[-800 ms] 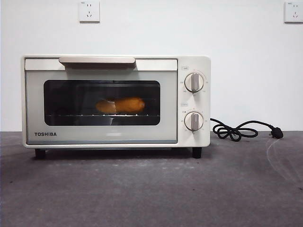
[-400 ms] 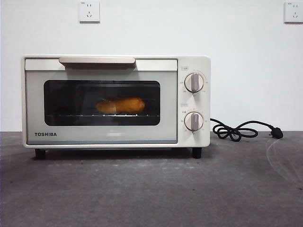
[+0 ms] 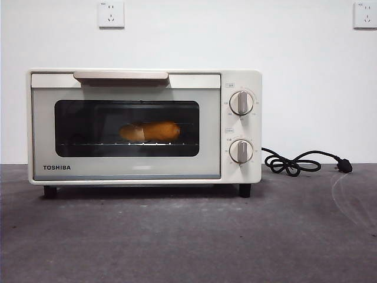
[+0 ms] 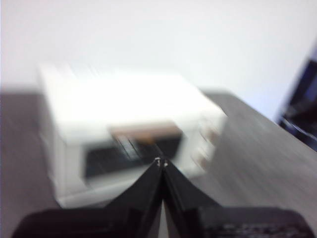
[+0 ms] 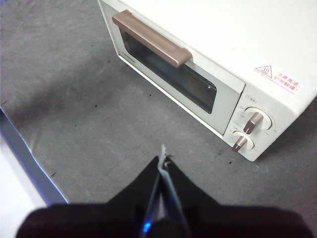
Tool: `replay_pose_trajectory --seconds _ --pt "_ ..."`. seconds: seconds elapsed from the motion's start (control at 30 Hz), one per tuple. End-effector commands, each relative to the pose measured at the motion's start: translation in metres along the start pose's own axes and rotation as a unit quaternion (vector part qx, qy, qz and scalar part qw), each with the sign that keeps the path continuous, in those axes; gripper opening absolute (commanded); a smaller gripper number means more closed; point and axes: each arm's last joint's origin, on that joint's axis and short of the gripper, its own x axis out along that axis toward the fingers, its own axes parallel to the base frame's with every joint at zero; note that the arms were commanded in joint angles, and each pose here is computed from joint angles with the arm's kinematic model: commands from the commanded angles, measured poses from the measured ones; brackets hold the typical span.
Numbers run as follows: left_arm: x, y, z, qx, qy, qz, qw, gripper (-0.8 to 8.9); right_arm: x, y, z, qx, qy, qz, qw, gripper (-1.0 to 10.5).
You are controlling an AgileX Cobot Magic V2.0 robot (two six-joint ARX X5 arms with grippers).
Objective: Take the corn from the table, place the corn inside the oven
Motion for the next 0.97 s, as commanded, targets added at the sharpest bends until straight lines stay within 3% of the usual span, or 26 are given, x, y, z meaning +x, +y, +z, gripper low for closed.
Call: replay_pose_trajectory --seconds 0.03,0.3,0.4,0.7,0.97 --pt "0.009 0.007 -0.009 0.032 -0.058 0.021 0.998 -0.04 0.002 0.0 0.001 0.005 -0.001 0.0 1.0 0.0" --pt "0.045 0.028 -0.041 0.083 -0.182 0.01 0.98 -0.04 0.002 0.0 0.001 0.005 -0.001 -0.001 1.0 0.0" --pt "0.057 0.037 -0.057 0.098 -0.204 0.033 0.973 -0.04 0.002 0.0 0.001 0.005 -0.001 0.0 1.0 0.0" --pt "0.075 0.057 -0.108 0.068 -0.183 0.121 0.973 -0.04 0.002 0.0 0.001 0.005 -0.001 0.0 1.0 0.0" --pt "0.09 0.071 -0.154 0.056 -0.127 0.138 0.981 -0.04 0.002 0.0 0.001 0.005 -0.001 0.0 1.0 0.0"
